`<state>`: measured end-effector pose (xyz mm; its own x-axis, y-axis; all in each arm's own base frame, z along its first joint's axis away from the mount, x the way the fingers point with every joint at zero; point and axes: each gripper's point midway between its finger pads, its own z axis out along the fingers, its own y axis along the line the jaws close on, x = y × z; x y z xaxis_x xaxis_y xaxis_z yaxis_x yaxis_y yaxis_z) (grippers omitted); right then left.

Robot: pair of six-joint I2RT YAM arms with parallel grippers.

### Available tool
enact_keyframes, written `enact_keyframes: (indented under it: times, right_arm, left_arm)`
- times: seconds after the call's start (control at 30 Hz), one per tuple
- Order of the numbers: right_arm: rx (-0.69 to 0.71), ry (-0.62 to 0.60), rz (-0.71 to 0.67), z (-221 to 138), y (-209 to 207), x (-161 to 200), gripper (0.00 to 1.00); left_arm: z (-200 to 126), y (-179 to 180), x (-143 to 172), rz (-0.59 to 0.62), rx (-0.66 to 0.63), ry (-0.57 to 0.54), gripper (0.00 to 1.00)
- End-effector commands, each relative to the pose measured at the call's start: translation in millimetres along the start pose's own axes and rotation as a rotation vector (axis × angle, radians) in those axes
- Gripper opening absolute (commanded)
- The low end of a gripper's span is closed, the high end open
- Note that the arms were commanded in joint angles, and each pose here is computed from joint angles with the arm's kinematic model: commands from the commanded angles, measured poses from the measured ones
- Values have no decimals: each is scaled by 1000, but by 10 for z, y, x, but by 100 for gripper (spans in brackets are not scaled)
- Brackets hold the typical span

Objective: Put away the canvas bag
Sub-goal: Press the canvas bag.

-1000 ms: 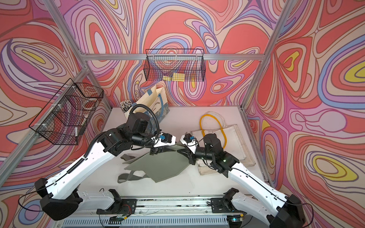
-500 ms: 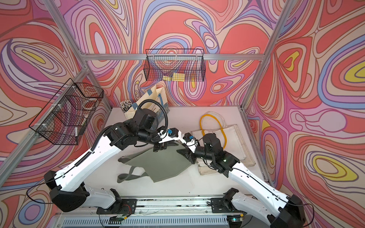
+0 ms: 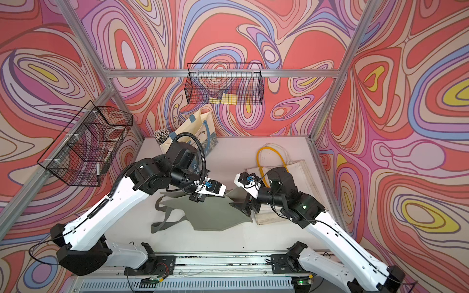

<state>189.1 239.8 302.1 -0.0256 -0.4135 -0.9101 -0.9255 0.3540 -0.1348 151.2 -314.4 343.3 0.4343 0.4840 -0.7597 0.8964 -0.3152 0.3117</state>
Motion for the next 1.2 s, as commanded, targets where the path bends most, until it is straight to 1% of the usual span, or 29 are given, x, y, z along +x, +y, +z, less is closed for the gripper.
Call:
enact_keyframes:
  times: [0.0,0.13,0.2,0.3,0.4,0.53,0.57,0.63,0.67,0.73,0.77,0.87,1.0,1.17]
  right_arm:
    - [56,-2,-39,-52,-75,-6,98]
    - [-95,-5,2,46,120,-39,98]
    - [-146,-2,18,98,180,-17,98]
    - [-122,-17,1,155,144,42,98]
    - [-82,-50,-23,159,91,23,98]
    - [-94,3,-13,203,113,191,96]
    - [-103,13,-5,216,131,235,93]
    - [-116,28,11,239,166,330,83]
    - [-116,31,17,242,172,359,75]
    - [-101,30,34,231,165,413,56]
    - [-94,31,40,227,166,437,51]
    - [-61,34,58,200,142,490,50]
    - [-57,73,95,218,140,595,49]
    - [-70,95,119,320,136,697,55]
  left_arm:
    - [-95,-175,-127,59,38,-51,0]
    - [-116,-147,-160,84,15,-62,0]
    - [-136,-138,-191,96,11,-69,0]
    - [-169,-158,-268,112,24,-96,0]
    - [-188,-177,-311,111,39,-109,0]
    - [-203,-151,-314,130,19,-103,0]
    - [-204,-142,-318,136,16,-103,0]
    - [-221,-109,-341,151,1,-102,0]
    - [-221,-88,-344,158,-6,-100,0]
    - [-247,-32,-357,169,-31,-101,0]
    - [-268,-5,-368,166,-41,-111,0]
    - [-356,108,-401,154,-83,-153,0]
    - [-450,279,-413,148,-153,-193,0]
    - [-540,408,-488,155,-211,-249,0]
